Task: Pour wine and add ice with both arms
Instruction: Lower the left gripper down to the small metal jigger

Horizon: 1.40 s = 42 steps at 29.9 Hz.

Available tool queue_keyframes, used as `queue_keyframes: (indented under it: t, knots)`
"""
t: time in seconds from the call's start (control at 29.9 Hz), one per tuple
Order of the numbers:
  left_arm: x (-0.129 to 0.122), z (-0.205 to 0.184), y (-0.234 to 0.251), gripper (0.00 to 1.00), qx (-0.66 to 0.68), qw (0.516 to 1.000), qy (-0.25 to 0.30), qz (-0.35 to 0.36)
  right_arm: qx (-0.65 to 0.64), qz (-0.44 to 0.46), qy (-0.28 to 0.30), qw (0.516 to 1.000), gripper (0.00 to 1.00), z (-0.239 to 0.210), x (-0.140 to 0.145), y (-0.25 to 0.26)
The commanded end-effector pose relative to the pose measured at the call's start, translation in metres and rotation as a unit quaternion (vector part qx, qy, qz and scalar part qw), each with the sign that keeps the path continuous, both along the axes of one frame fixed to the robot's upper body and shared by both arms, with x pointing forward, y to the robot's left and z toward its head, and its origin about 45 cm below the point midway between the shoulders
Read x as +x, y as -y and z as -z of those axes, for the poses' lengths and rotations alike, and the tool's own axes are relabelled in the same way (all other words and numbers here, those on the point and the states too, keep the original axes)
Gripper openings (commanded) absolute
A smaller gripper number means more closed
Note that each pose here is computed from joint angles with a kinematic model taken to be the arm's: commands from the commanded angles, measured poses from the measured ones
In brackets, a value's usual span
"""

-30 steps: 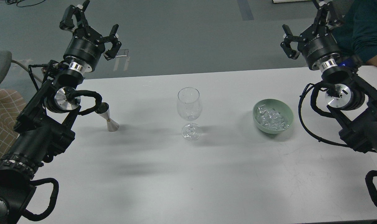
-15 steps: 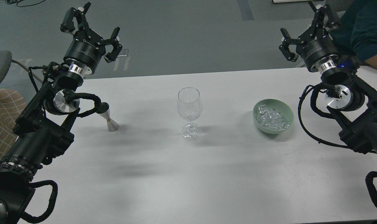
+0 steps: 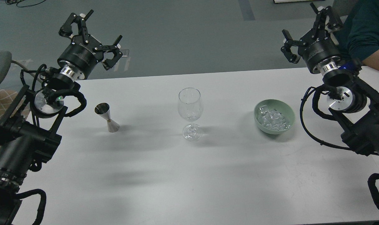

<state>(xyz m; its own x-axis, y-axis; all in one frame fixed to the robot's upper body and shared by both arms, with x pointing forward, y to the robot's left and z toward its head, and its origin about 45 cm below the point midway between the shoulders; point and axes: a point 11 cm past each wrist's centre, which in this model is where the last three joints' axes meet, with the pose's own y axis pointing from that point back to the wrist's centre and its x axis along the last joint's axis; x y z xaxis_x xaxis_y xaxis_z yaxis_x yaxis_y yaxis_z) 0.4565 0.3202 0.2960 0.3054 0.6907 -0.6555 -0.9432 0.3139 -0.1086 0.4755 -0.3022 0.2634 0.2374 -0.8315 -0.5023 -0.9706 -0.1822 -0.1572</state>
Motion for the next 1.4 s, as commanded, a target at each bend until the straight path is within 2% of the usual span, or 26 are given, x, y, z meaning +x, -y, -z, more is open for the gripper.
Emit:
queue_keyframes:
  t: [0.0,0.13,0.2,0.33,0.5,0.57,0.64,0.9,1.0,1.37]
  knots:
    - [-0.026,-0.003,-0.022,0.97,-0.001,1.0,-0.009,-0.005,0.001,0.0,0.0,1.0,1.0,0.0,0.0,-0.001]
    - [-0.053,-0.01,-0.037,0.98,-0.013,1.0,-0.025,-0.008,0.0,0.0,-0.001,1.0,1.0,0.0,0.0,-0.001]
    - [-0.077,-0.007,-0.048,0.98,-0.029,0.999,-0.045,-0.011,0.0,0.0,-0.001,1.0,1.0,0.0,0.0,-0.001]
    - [-0.101,-0.004,-0.061,0.98,-0.042,0.997,-0.052,-0.032,0.001,-0.001,0.0,1.0,1.0,0.0,0.0,-0.002]
    - [-0.139,0.028,-0.064,0.98,-0.065,0.993,-0.088,-0.053,0.002,0.0,-0.002,1.0,1.0,0.002,0.0,-0.004]
    - [-0.159,0.051,-0.06,0.98,-0.089,0.988,-0.112,-0.063,0.0,0.004,-0.004,1.0,1.0,0.002,0.001,-0.003]
    - [-0.168,0.066,-0.056,0.98,-0.105,0.984,-0.127,-0.071,0.0,0.004,-0.005,1.0,1.0,0.002,0.0,-0.003]
    - [-0.185,0.102,-0.043,0.98,-0.152,0.971,-0.157,-0.096,-0.001,0.006,-0.008,1.0,1.0,0.006,-0.001,-0.001]
    - [-0.188,0.129,-0.027,0.98,-0.166,0.963,-0.18,-0.111,-0.001,0.008,-0.012,1.0,1.0,0.009,-0.002,-0.001]
    - [-0.178,0.165,-0.009,0.99,-0.184,0.951,-0.213,-0.127,-0.008,0.013,-0.011,1.0,1.0,0.007,-0.004,0.006]
